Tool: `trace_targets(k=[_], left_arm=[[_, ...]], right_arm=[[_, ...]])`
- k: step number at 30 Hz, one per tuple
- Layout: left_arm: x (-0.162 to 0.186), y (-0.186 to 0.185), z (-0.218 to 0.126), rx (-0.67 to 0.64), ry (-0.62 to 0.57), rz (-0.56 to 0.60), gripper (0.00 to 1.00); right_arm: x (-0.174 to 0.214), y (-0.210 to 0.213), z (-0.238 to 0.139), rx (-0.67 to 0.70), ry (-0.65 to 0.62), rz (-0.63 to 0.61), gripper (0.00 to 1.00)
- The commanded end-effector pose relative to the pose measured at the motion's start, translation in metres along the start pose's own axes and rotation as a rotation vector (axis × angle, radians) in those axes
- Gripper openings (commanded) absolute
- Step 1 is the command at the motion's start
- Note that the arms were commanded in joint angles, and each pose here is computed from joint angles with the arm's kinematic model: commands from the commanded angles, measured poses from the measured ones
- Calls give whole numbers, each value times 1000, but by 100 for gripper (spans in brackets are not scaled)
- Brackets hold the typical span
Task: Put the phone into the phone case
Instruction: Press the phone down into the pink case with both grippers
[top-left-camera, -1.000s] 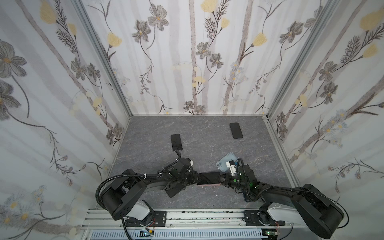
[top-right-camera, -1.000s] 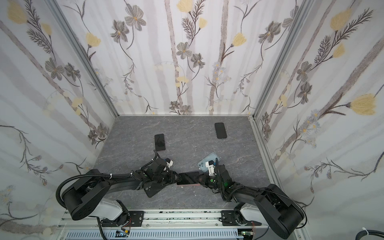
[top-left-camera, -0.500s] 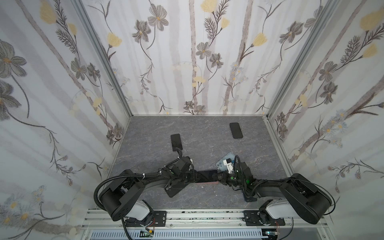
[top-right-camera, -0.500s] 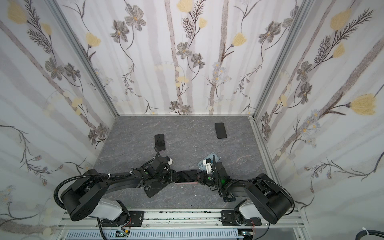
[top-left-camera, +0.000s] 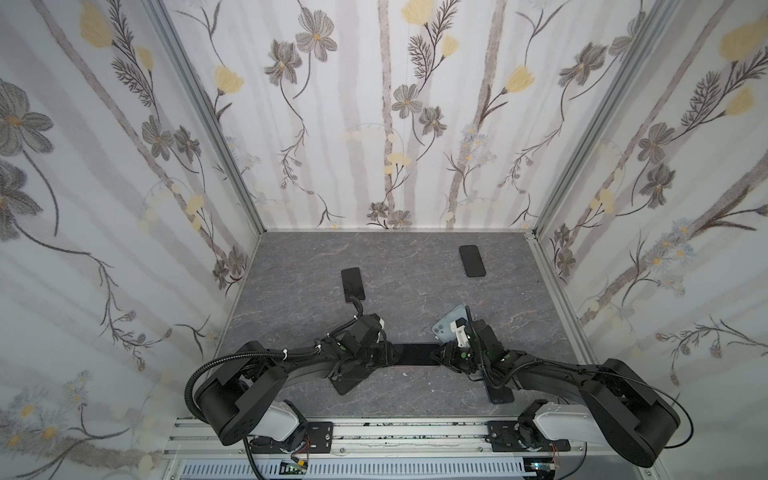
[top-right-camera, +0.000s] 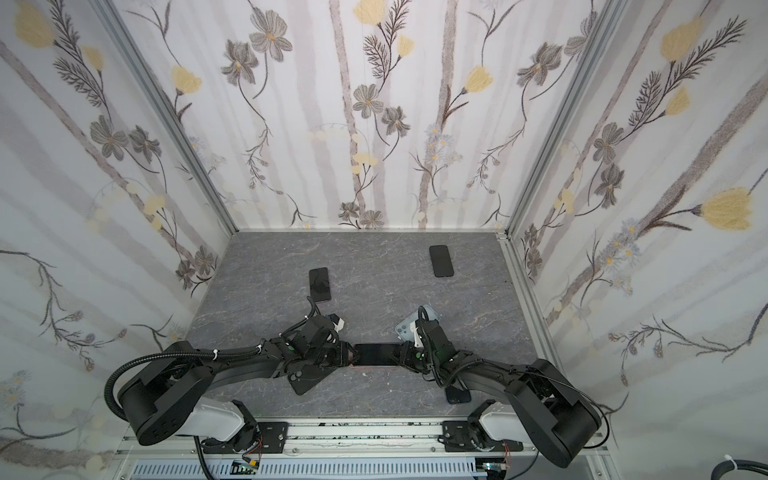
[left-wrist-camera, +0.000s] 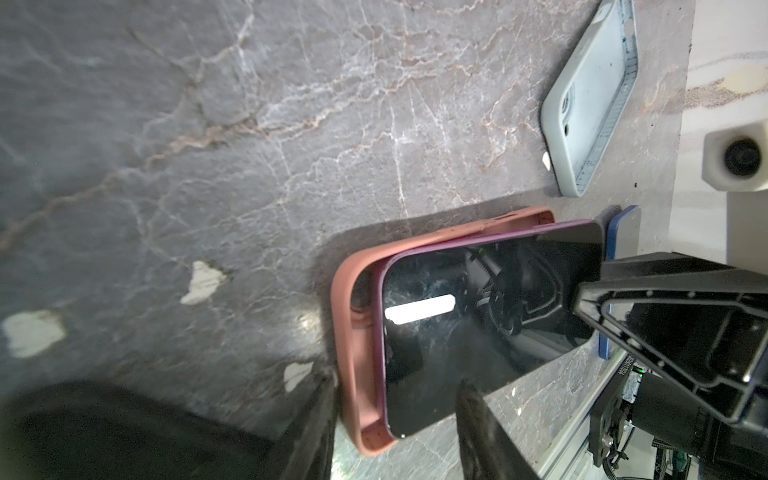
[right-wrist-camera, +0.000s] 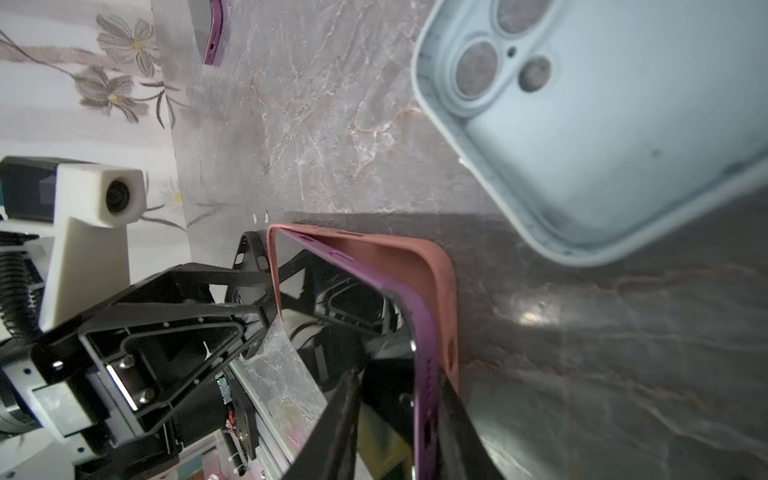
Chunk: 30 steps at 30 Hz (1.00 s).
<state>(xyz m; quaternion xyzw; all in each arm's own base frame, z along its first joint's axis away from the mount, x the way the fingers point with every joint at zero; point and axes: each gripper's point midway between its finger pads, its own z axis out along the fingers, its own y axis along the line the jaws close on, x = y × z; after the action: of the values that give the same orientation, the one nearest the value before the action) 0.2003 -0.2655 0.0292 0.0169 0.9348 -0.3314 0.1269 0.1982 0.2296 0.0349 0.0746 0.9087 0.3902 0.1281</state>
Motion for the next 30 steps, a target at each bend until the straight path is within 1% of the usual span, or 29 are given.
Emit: trace_targets(k=[1, 5, 9, 14, 20, 24, 30], left_arm=[[1, 1, -1, -2, 1, 12, 49], [1, 1, -1, -4, 7, 18, 49], [-1, -1, -2, -9, -2, 31, 49], [-6, -2, -2, -20, -8, 49, 44], [-8, -3, -4, -25, -15, 58, 41], [-9, -5, -4, -26, -17, 62, 40], [-11, -9, -3, -15, -6, 74, 40]], right_arm=[[3, -23, -6, 120, -7, 20, 35], [1, -20, -8, 123, -11, 15, 38], [1, -19, -9, 131, -6, 5, 36], [-1, -18, -12, 168, 8, -25, 36], [-8, -14, -24, 227, -9, -58, 39], [-10, -13, -31, 245, -19, -70, 43], [-9, -21, -36, 274, -31, -79, 42]])
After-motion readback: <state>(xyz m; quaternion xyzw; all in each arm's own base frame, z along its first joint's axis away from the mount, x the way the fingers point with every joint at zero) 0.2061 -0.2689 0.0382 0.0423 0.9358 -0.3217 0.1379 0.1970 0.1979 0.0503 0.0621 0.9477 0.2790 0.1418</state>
